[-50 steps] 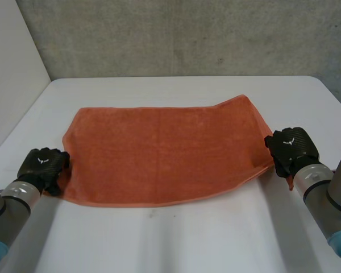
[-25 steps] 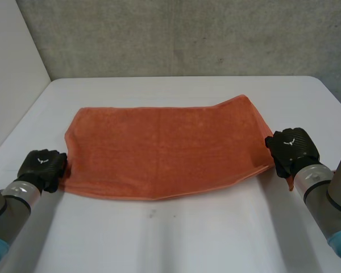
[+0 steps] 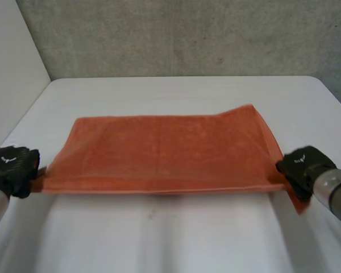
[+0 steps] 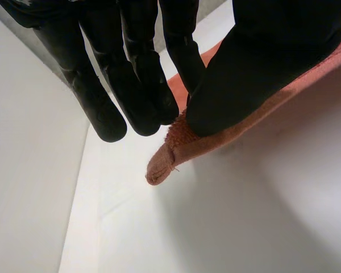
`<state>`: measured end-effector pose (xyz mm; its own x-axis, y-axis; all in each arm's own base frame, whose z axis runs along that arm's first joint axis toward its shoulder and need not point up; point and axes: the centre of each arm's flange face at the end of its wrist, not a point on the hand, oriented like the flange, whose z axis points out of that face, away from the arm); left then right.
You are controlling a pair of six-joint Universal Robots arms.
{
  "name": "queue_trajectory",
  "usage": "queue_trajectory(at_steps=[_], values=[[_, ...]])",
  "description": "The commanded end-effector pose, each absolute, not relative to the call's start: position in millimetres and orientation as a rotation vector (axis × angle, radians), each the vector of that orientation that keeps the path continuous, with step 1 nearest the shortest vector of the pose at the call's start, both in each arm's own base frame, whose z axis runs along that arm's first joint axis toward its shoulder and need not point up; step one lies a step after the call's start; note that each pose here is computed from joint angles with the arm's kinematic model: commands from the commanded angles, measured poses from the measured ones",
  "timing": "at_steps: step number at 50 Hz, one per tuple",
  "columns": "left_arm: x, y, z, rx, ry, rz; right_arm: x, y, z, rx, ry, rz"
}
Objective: Fold the laundry
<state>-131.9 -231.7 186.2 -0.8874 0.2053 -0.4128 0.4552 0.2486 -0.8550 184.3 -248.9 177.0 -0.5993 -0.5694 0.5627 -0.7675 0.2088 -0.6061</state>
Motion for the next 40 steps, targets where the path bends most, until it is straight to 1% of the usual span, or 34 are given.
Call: queue_trajectory(at_steps=[1, 7, 12, 13, 14, 15, 17, 18, 20, 21, 22, 23, 24, 25, 26, 28, 29, 30, 31, 32, 33, 34, 35, 36, 37, 38, 39, 40], values=[[-128, -205, 206, 0.656, 2.307, -1.601, 166, -219, 183, 1.474, -2.241, 1.061], [-126, -204, 206, 0.697, 2.278, -1.575, 165, -222, 189, 1.498, -2.178, 1.088], [-123, -213, 202, 0.689, 2.290, -1.567, 174, -242, 198, 1.485, -2.072, 1.267], [-122, -220, 198, 0.685, 2.298, -1.565, 174, -242, 198, 1.485, -2.072, 1.268], [-123, -228, 192, 0.694, 2.297, -1.570, 175, -249, 195, 1.480, -2.049, 1.298], [-123, -229, 192, 0.694, 2.297, -1.570, 175, -249, 195, 1.480, -2.049, 1.298], [-129, -246, 183, 0.735, 2.280, -1.596, 178, -267, 183, 1.467, -2.023, 1.316], [-129, -246, 183, 0.735, 2.280, -1.596, 178, -267, 183, 1.467, -2.023, 1.316], [-138, -264, 175, 0.775, 2.266, -1.621, 179, -281, 176, 1.449, -2.000, 1.336], [-138, -265, 175, 0.775, 2.266, -1.621, 179, -281, 176, 1.449, -2.000, 1.336], [-142, -275, 167, 0.799, 2.272, -1.623, 181, -287, 174, 1.448, -1.989, 1.347], [-142, -275, 167, 0.799, 2.272, -1.623, 183, -294, 173, 1.443, -1.973, 1.366], [-145, -287, 163, 0.800, 2.267, -1.634, 183, -294, 173, 1.443, -1.973, 1.366], [-148, -299, 160, 0.809, 2.250, -1.652, 189, -304, 173, 1.437, -1.939, 1.403], [-148, -299, 160, 0.809, 2.250, -1.652, 189, -304, 173, 1.437, -1.939, 1.403], [-166, -325, 163, 0.838, 2.162, -1.766, 207, -327, 184, 1.391, -1.831, 1.527], [-166, -325, 163, 0.838, 2.162, -1.767, 207, -327, 184, 1.391, -1.830, 1.528], [-177, -346, 178, 0.813, 2.049, -1.886, 214, -343, 201, 1.306, -1.762, 1.622], [-177, -346, 178, 0.813, 2.048, -1.887, 214, -343, 201, 1.305, -1.762, 1.623], [-185, -364, 199, 0.749, 1.935, -2.007, 221, -358, 224, 1.196, -1.687, 1.731], [-189, -379, 228, 0.655, 1.812, -2.130, 226, -374, 257, 1.051, -1.585, 1.876], [-189, -379, 228, 0.654, 1.810, -2.131, 226, -374, 258, 1.049, -1.584, 1.877], [-194, -389, 258, 0.561, 1.700, -2.255, 228, -384, 289, 0.927, -1.484, 2.002], [-194, -389, 258, 0.560, 1.699, -2.257, 230, -389, 319, 0.825, -1.385, 2.109], [-199, -394, 288, 0.485, 1.597, -2.377, 230, -389, 319, 0.824, -1.384, 2.110], [-204, -394, 314, 0.443, 1.500, -2.478, 231, -390, 345, 0.747, -1.309, 2.192], [-204, -394, 314, 0.442, 1.499, -2.479, 231, -390, 345, 0.746, -1.309, 2.193], [-205, -392, 333, 0.418, 1.426, -2.540, 231, -387, 360, 0.712, -1.272, 2.228]])
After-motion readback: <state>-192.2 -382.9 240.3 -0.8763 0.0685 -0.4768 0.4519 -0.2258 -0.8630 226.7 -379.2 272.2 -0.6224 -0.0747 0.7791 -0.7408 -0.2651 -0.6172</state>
